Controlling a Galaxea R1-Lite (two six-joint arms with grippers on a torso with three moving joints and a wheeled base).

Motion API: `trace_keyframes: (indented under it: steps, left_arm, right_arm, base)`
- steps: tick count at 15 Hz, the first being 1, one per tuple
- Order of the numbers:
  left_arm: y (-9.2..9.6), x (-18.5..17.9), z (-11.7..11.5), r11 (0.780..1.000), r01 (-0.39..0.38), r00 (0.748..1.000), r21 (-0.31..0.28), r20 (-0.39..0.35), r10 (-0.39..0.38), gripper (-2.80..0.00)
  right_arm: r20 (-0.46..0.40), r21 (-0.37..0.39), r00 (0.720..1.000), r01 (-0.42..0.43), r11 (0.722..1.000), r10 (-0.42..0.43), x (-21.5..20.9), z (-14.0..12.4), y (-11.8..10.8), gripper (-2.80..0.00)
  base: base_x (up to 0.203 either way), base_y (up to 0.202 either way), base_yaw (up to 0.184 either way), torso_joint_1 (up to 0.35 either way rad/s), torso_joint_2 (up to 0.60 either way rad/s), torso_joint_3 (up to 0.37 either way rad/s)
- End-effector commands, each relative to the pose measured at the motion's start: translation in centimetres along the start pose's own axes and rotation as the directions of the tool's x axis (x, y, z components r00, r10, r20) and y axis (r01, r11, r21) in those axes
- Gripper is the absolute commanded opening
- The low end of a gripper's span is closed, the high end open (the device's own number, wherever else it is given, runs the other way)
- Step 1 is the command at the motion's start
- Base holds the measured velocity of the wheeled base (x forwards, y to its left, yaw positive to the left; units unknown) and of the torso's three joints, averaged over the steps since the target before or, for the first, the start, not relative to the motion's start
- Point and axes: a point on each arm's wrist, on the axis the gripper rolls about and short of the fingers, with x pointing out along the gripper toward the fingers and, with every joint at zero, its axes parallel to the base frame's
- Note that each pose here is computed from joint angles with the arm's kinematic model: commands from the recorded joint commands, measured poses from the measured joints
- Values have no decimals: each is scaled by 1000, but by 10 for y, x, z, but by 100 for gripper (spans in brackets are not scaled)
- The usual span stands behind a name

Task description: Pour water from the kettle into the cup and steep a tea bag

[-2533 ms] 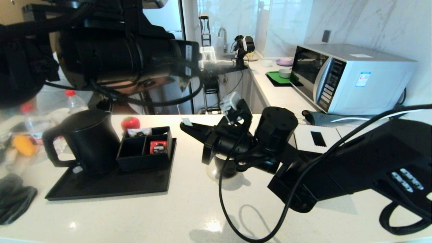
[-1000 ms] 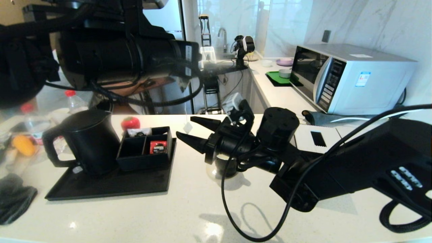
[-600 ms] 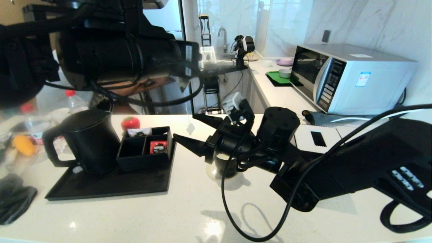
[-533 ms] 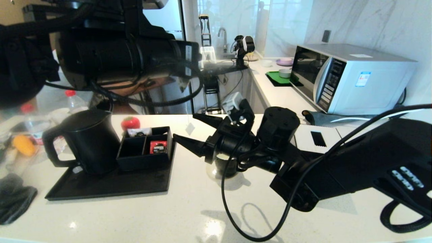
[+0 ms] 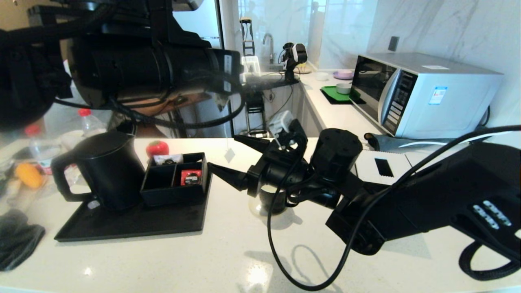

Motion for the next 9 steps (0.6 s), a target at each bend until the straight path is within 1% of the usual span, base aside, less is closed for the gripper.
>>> trace_keyframes:
  steps: [1,9]
  left_arm:
    - [0,1,0,1000,-1,1000,0,-1,1,-280]
    - [-2,0,0,1000,5,1000,0,0,-5,-280]
  right_arm:
    - [3,-4,1000,-4,1000,4,0,0,0,0]
    - [13,-9,1000,-2,1000,2,0,1,0,0]
  base:
    - [0,0,0,0,0,0]
    - [0,0,0,0,0,0]
